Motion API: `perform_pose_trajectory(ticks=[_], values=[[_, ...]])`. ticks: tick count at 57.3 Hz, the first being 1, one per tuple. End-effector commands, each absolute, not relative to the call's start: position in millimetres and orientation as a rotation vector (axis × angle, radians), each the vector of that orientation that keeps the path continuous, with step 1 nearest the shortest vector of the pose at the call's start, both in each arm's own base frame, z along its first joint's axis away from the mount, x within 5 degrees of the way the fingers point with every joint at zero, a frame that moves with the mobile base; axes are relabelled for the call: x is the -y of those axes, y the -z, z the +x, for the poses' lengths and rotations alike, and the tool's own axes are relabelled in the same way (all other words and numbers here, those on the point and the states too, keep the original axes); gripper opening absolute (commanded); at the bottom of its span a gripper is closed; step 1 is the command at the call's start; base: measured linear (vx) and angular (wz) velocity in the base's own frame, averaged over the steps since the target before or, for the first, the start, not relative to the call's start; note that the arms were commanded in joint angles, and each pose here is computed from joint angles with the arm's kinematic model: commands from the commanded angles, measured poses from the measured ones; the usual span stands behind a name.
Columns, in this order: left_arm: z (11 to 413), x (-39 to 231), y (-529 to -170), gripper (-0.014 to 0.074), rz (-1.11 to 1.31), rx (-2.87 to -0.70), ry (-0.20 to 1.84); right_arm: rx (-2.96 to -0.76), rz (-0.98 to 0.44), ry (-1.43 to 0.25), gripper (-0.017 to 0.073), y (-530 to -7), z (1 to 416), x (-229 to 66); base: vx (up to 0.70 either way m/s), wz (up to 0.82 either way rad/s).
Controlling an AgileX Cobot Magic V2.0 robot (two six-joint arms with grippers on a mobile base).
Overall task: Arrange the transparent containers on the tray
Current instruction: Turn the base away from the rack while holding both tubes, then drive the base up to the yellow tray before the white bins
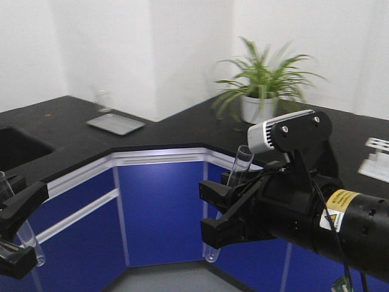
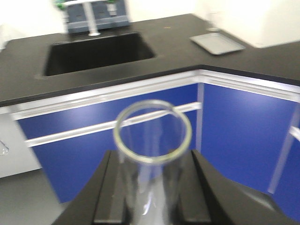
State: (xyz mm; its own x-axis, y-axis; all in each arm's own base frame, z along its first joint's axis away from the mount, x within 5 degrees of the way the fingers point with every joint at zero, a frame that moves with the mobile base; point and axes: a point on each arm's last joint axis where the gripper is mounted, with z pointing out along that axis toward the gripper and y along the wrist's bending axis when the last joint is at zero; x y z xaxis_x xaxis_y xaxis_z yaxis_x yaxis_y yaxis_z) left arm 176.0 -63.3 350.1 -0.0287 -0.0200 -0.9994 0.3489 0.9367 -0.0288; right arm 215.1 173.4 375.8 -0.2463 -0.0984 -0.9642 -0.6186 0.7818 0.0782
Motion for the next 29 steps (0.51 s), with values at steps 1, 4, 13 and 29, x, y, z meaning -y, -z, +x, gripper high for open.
perform_pose_trajectory(ticks=[1,4,13,29], values=[[173.5,64.8,-370.6,0.0083,0.247,-1.460,0.339,-1.629,-0.520,-0.554,0.0135,-403.5,211.5,-168.8,-0.03,0.64],[173.5,64.8,-370.6,0.0083,0.247,-1.460,0.339,-1.629,-0.520,-0.554,0.0135,-403.5,211.5,-168.8,-0.02,0.65],[173.5,64.8,-370.6,0.0083,0.247,-1.460,0.339,-1.629,-0.520,-0.554,0.0135,-403.5,211.5,-168.8,0.01,0.64],[173.5,64.8,-370.6,0.0083,0.247,-1.460,0.339,-1.629,-0.520,-0.554,0.0135,-403.5,211.5,-168.8,0.08,0.59]])
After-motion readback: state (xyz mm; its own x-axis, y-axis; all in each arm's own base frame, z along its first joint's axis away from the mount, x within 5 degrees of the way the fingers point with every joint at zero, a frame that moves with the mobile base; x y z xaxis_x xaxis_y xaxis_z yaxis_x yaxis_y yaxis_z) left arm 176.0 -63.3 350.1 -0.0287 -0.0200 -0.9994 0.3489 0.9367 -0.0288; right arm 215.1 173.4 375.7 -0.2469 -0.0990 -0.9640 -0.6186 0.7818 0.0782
